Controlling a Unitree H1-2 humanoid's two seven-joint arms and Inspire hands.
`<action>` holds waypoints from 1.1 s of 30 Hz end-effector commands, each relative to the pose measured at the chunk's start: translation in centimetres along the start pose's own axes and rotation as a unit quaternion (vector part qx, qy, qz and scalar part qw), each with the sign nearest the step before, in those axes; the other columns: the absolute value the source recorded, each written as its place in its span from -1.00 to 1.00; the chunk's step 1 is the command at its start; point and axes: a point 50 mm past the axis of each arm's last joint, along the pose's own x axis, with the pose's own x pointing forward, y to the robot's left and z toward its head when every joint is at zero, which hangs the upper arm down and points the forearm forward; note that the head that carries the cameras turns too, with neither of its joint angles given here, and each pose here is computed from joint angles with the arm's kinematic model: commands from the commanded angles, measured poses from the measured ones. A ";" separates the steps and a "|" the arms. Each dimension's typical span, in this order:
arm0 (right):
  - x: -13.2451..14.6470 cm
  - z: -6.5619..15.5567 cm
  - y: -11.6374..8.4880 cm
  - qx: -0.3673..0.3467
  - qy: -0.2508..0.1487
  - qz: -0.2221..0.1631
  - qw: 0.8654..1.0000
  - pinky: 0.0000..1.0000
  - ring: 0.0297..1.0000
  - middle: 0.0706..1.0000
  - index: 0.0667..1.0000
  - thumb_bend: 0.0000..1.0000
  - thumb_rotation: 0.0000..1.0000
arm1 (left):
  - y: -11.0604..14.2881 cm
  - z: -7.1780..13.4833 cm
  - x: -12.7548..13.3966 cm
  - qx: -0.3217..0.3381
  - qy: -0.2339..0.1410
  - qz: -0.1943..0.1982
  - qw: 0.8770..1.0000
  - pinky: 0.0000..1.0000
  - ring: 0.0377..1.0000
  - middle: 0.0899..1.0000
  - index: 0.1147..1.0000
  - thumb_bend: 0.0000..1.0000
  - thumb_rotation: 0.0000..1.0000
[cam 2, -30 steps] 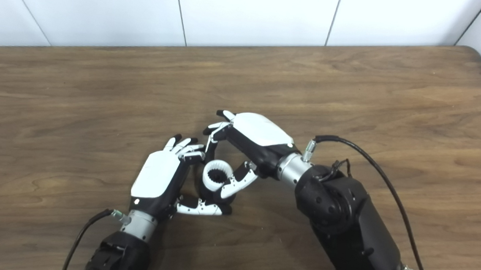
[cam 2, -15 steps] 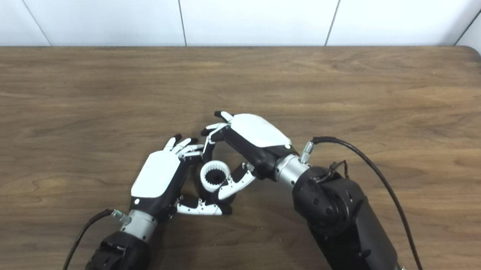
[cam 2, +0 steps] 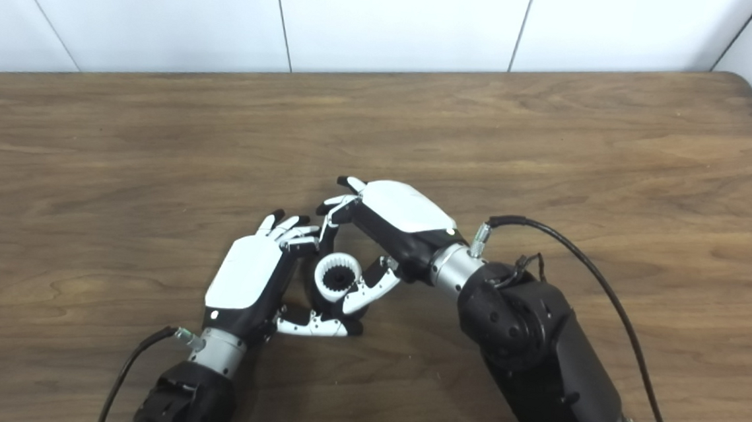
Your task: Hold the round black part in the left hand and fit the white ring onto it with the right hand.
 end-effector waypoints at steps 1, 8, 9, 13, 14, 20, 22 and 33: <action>0.1 0.5 -0.9 -0.014 -0.018 -0.019 1.000 1.00 1.00 0.67 -0.11 0.04 -0.72 | 0.1 0.4 0.2 0.007 -0.008 -0.004 1.000 1.00 0.81 0.57 -0.17 0.04 -0.90; 0.1 0.3 -0.8 -0.014 -0.017 -0.019 1.000 1.00 1.00 0.66 -0.11 0.04 -0.72 | 0.2 0.5 0.2 0.007 -0.008 -0.005 1.000 1.00 0.81 0.57 -0.17 0.04 -0.90; 0.1 0.2 -0.7 -0.015 -0.017 -0.019 1.000 1.00 1.00 0.66 -0.11 0.04 -0.72 | 0.2 0.5 0.2 0.007 -0.008 -0.004 1.000 1.00 0.81 0.57 -0.17 0.04 -0.90; 0.1 0.1 -0.7 -0.014 -0.017 -0.021 1.000 1.00 1.00 0.66 -0.11 0.04 -0.72 | 0.1 0.5 0.2 0.008 -0.010 -0.002 1.000 1.00 0.81 0.57 -0.17 0.04 -0.90; 0.1 0.1 -0.7 -0.013 -0.016 -0.021 1.000 1.00 1.00 0.66 -0.11 0.04 -0.72 | 0.1 0.4 0.2 0.008 -0.010 -0.003 1.000 1.00 0.80 0.57 -0.17 0.04 -0.90; 0.2 0.0 -0.8 -0.013 -0.014 -0.017 1.000 1.00 1.00 0.67 -0.10 0.04 -0.71 | 0.1 0.5 0.3 0.009 -0.009 -0.004 1.000 1.00 0.81 0.57 -0.17 0.04 -0.90; 0.1 -0.1 -0.8 -0.014 -0.012 -0.015 1.000 1.00 1.00 0.68 -0.10 0.04 -0.71 | 0.1 0.5 0.3 0.007 -0.010 -0.002 1.000 1.00 0.81 0.57 -0.17 0.04 -0.90; 0.0 -0.1 -1.0 -0.017 -0.007 -0.015 1.000 1.00 1.00 0.70 -0.09 0.05 -0.69 | 0.0 0.5 0.4 0.007 -0.011 -0.001 1.000 1.00 0.81 0.57 -0.17 0.04 -0.91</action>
